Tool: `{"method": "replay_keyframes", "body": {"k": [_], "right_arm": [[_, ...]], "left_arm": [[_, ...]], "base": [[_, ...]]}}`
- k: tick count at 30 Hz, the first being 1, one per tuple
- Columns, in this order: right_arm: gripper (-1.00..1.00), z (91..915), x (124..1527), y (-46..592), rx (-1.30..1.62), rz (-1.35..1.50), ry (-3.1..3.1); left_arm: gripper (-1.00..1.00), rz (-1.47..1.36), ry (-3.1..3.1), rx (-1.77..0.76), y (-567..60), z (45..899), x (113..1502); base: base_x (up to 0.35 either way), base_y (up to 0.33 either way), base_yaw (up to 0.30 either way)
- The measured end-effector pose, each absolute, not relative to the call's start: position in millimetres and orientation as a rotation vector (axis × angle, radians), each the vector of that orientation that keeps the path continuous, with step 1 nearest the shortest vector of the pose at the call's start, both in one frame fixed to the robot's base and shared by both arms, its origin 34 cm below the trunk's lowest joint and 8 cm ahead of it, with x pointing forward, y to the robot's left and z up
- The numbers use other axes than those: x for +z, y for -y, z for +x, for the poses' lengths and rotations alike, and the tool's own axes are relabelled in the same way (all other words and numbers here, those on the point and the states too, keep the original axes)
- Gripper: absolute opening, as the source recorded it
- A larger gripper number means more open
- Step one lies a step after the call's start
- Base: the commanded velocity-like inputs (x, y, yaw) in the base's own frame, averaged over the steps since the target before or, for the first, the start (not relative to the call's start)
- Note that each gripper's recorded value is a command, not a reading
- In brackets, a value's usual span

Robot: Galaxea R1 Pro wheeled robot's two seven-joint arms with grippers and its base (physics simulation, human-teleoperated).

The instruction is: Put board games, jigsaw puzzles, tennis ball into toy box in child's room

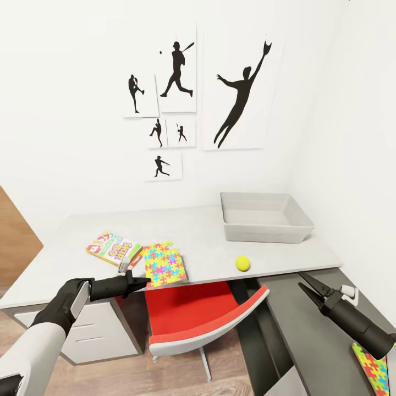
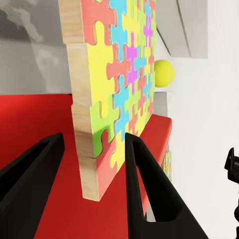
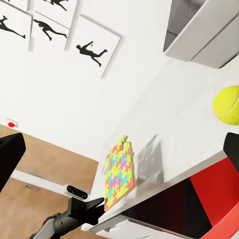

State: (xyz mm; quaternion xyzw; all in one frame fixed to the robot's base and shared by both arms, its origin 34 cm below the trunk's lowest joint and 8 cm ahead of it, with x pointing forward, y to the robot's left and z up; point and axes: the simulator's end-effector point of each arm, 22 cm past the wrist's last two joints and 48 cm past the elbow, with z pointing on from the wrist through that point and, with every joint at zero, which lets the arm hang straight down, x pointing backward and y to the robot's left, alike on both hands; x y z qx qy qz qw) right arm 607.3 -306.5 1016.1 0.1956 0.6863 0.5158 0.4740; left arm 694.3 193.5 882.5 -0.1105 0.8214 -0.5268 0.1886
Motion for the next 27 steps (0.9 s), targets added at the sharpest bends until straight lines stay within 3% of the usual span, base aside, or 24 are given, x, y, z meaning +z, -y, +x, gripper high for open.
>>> {"method": "replay_keyframes", "body": {"k": [27], "right_arm": [[1.00, 607.5, 1016.4, 305.6, 1.262, 0.476, -1.677]], "left_arm": [[-1.00, -0.310, -2.309, -1.481, -193.6, 694.6, 882.7]], "base": [[0.000, 0.000, 0.000]]}}
